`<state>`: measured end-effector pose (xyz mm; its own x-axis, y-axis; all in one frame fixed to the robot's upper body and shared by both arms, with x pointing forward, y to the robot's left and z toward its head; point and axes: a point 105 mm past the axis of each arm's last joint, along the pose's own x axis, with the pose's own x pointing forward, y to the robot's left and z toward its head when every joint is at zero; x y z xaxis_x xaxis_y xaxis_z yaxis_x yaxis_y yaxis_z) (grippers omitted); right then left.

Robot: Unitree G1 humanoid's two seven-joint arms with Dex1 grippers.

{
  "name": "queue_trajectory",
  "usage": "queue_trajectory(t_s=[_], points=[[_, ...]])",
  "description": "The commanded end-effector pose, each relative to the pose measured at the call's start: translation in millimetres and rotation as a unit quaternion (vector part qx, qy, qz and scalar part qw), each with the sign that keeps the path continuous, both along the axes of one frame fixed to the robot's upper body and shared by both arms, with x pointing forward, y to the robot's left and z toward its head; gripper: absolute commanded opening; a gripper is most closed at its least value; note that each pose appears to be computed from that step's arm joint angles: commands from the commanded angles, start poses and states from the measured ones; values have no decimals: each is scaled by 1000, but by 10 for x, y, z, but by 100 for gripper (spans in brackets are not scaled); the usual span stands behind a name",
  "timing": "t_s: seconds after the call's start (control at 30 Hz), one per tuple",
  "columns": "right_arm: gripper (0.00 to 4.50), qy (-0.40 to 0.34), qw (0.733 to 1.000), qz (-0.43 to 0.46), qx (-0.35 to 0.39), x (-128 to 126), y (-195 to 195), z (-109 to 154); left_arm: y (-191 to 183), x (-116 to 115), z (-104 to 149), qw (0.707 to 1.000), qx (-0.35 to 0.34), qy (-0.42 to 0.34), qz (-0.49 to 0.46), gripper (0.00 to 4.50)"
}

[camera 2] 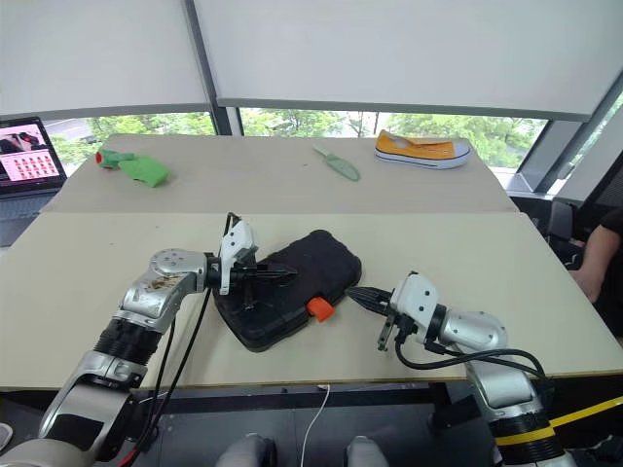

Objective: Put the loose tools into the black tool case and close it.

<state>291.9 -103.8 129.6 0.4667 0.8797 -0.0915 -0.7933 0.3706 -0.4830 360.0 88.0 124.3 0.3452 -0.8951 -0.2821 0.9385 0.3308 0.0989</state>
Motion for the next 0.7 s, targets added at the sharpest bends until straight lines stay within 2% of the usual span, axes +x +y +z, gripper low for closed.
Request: queue_trajectory(t_s=[0.03,0.2,0.3,0.7], points=[[0,1,1000,13,-12,17,121,-52,127,-71,-499,996,37,76,30,12],[0,38,998,16,-48,35,146,-364,163,-92,-486,996,32,71,32,12],[0,46,998,2,-49,105,141,-454,201,-108,-502,996,34,70,33,12],[0,80,996,8,-30,82,243,-537,208,-63,-464,997,41,66,30,12]])
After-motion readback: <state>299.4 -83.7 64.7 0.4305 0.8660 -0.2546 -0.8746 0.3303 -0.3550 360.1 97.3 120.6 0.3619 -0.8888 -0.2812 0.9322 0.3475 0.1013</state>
